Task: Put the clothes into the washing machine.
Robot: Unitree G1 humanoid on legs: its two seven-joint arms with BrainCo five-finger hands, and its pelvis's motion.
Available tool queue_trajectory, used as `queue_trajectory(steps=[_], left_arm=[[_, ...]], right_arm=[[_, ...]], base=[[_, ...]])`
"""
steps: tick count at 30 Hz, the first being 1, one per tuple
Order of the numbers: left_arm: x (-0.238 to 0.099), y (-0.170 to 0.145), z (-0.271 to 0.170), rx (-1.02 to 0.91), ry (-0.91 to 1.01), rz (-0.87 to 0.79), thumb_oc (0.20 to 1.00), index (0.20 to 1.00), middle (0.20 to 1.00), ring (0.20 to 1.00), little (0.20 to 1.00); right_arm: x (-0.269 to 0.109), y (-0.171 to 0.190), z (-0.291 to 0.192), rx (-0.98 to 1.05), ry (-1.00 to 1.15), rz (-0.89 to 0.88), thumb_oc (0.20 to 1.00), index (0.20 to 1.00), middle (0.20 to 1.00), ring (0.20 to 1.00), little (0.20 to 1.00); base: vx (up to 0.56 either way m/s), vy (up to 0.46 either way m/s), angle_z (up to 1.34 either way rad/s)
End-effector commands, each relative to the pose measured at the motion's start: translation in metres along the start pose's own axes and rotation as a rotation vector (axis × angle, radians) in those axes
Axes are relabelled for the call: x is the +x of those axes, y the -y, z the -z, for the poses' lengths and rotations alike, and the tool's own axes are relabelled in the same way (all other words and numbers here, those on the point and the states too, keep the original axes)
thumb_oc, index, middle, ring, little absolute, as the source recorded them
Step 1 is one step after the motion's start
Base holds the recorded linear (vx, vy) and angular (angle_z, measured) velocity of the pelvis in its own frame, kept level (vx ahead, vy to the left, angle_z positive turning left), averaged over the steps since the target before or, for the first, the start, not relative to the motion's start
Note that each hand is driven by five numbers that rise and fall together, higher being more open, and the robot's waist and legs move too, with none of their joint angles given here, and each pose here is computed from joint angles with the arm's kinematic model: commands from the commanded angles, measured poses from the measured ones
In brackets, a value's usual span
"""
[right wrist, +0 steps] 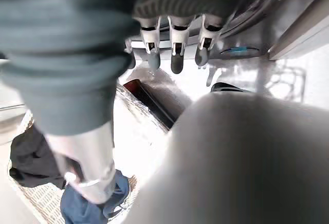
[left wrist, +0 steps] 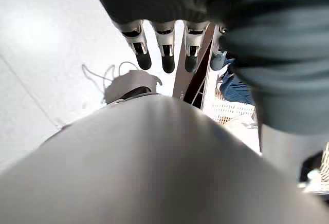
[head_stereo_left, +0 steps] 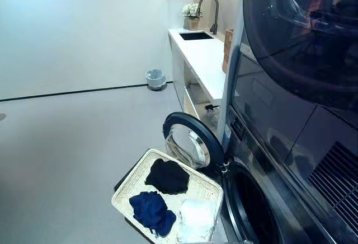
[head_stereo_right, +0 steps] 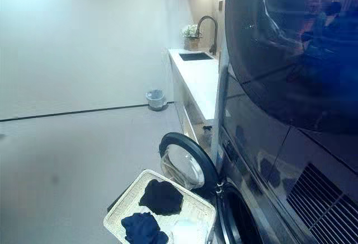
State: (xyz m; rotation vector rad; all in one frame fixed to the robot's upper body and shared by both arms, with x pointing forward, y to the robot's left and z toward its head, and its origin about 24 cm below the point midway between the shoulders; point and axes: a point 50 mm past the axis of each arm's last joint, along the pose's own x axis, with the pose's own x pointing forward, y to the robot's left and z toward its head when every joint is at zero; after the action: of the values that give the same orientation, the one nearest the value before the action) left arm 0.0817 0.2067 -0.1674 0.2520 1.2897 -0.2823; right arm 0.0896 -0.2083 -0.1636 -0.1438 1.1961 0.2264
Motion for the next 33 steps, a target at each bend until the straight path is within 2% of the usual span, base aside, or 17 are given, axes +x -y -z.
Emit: queue_trajectory(steps=[1, 6, 14, 15, 18, 22, 24, 26, 33], left_arm=[[0.006, 0.006, -0.043, -0.01, 0.119, -0.005, 1.0, 1.0, 1.0, 1.0, 1.0], [0.006, 0.005, -0.043, -0.052, 0.126, -0.016, 1.0, 1.0, 1.0, 1.0, 1.0], [0.005, 0.002, -0.039, -0.067, 0.11, -0.036, 1.0, 1.0, 1.0, 1.0, 1.0], [0.004, -0.001, -0.037, -0.079, 0.108, -0.048, 1.0, 1.0, 1.0, 1.0, 1.0], [0.004, -0.001, -0.037, -0.09, 0.109, -0.053, 1.0, 1.0, 1.0, 1.0, 1.0], [0.004, 0.001, -0.041, -0.115, 0.146, -0.073, 1.0, 1.0, 1.0, 1.0, 1.0], [0.004, 0.001, -0.041, -0.116, 0.147, -0.073, 1.0, 1.0, 1.0, 1.0, 1.0], [0.002, -0.008, -0.064, -0.128, 0.227, -0.095, 1.0, 1.0, 1.0, 1.0, 1.0], [-0.004, -0.019, -0.105, -0.133, 0.355, -0.123, 1.0, 1.0, 1.0, 1.0, 1.0]], right_arm=[[0.009, -0.008, -0.037, -0.055, 0.062, -0.026, 1.0, 1.0, 1.0, 1.0, 1.0], [0.009, -0.008, -0.039, -0.04, 0.082, -0.032, 1.0, 1.0, 1.0, 1.0, 1.0], [0.006, -0.005, -0.066, 0.039, 0.255, -0.046, 1.0, 1.0, 1.0, 1.0, 1.0], [0.003, -0.003, -0.087, 0.025, 0.365, -0.029, 1.0, 1.0, 1.0, 1.0, 1.0], [0.001, -0.003, -0.098, 0.027, 0.41, -0.019, 1.0, 1.0, 1.0, 1.0, 1.0], [-0.007, -0.014, -0.137, -0.006, 0.539, -0.086, 1.0, 1.0, 1.0, 1.0, 1.0], [-0.007, -0.014, -0.138, -0.007, 0.543, -0.088, 1.0, 1.0, 1.0, 1.0, 1.0], [-0.019, -0.02, -0.188, -0.108, 0.67, -0.083, 1.0, 1.0, 1.0, 1.0, 1.0], [-0.047, -0.01, -0.258, -0.486, 0.822, 0.239, 1.0, 1.0, 1.0, 1.0, 1.0]], base=[[0.07, 0.009, -0.14], [0.0, 0.0, 0.0], [0.04, -0.004, 0.0], [0.04, 0.001, 0.0], [0.02, 0.006, 0.01], [0.01, 0.016, 0.05], [-0.05, 0.023, 0.07], [-0.19, 0.059, 0.17], [-0.12, 0.037, 0.28]])
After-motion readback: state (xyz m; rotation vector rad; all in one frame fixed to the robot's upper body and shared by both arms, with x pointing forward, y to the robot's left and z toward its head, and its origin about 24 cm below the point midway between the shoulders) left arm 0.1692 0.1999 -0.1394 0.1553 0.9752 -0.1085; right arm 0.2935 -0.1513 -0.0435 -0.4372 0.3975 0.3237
